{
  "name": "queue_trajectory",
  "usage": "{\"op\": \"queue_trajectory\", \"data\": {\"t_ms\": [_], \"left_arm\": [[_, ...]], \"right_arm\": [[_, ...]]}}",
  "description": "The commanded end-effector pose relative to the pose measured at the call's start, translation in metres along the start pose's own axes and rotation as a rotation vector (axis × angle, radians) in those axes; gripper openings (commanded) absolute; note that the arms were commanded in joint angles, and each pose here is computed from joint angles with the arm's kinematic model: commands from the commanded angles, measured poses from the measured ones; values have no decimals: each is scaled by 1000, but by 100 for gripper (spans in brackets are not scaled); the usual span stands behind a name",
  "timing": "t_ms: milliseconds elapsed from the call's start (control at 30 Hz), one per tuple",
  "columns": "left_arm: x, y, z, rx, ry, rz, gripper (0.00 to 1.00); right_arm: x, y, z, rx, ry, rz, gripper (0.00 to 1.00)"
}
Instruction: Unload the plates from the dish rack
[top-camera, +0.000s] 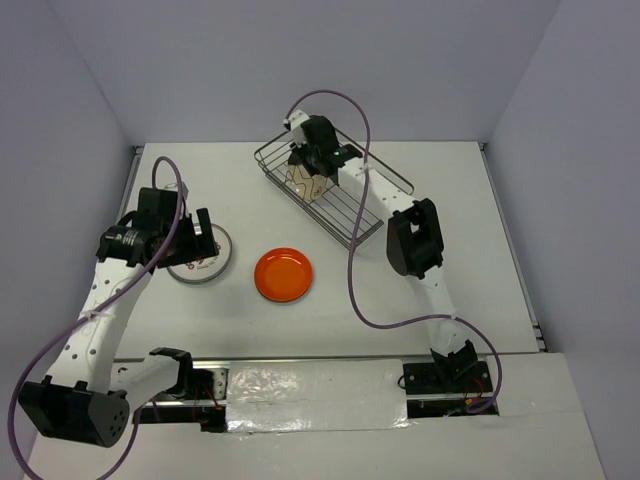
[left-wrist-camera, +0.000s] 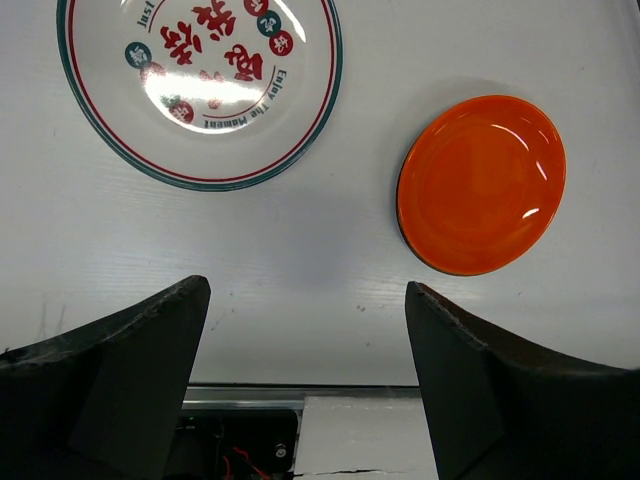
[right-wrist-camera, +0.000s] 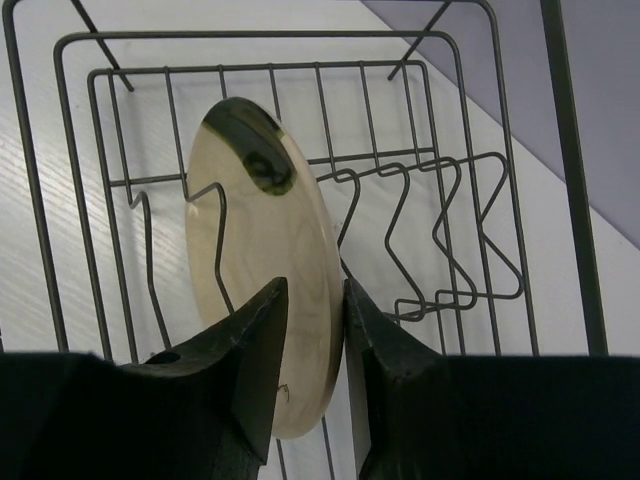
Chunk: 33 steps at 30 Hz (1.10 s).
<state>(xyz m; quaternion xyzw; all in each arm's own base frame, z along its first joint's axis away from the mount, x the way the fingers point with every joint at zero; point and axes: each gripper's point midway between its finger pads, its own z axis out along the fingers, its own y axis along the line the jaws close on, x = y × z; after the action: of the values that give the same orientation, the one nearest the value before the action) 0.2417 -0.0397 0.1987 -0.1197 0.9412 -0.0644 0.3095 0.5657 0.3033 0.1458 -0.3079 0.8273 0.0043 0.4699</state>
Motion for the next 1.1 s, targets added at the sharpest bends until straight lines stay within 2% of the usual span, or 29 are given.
{"op": "queue_trajectory", "data": {"t_ms": [0,67,200,233,400,500,633,733,800,833,867,900,933,967,1000,1033,1067], "left_arm": [[-4,1,2,-3,-3,25,92],[-4,1,4,-4,1,26,92],[-5,-1,5,4,6,25,92],[-5,-1,5,6,5,26,92],[-10,-4,4,16,-5,24,91],[-15,-5,2,15,-21,18,91],[-26,-1,-1,-22,-65,-13,91],[-40,-3,-8,-28,-116,-50,91],[-49,-8,-13,-9,-145,-68,91],[-57,-11,-18,2,-170,-73,91],[-61,-12,-21,8,-188,-78,92],[-66,-13,-24,8,-206,-86,92],[-73,-14,-28,13,-231,-90,92],[-77,-14,-30,11,-244,-97,92],[-80,-13,-31,4,-256,-98,92],[-85,-15,-33,9,-274,-102,92],[-87,-16,-33,19,-285,-94,92]], "right_arm": [[-8,-10,-2,30,-28,-19,34],[-3,-9,-6,34,-21,-21,25],[-38,-27,-40,111,-121,-15,10],[-44,-28,-45,114,-134,-19,3],[-80,-49,-86,176,-185,-45,2],[-109,-70,-127,266,-233,-49,4],[-141,-109,-218,455,-298,7,5],[-131,-117,-272,493,-289,76,4],[-117,-100,-280,368,-288,186,3],[-112,-95,-303,296,-304,226,2],[-109,-80,-307,207,-323,315,0],[-91,-40,-295,2,-288,324,0],[-97,-28,-316,-108,-351,380,0],[-99,13,-327,-348,-353,459,0],[-71,37,-314,-441,-277,501,0],[-77,50,-328,-533,-317,599,0],[-70,64,-329,-607,-302,659,0]]}}
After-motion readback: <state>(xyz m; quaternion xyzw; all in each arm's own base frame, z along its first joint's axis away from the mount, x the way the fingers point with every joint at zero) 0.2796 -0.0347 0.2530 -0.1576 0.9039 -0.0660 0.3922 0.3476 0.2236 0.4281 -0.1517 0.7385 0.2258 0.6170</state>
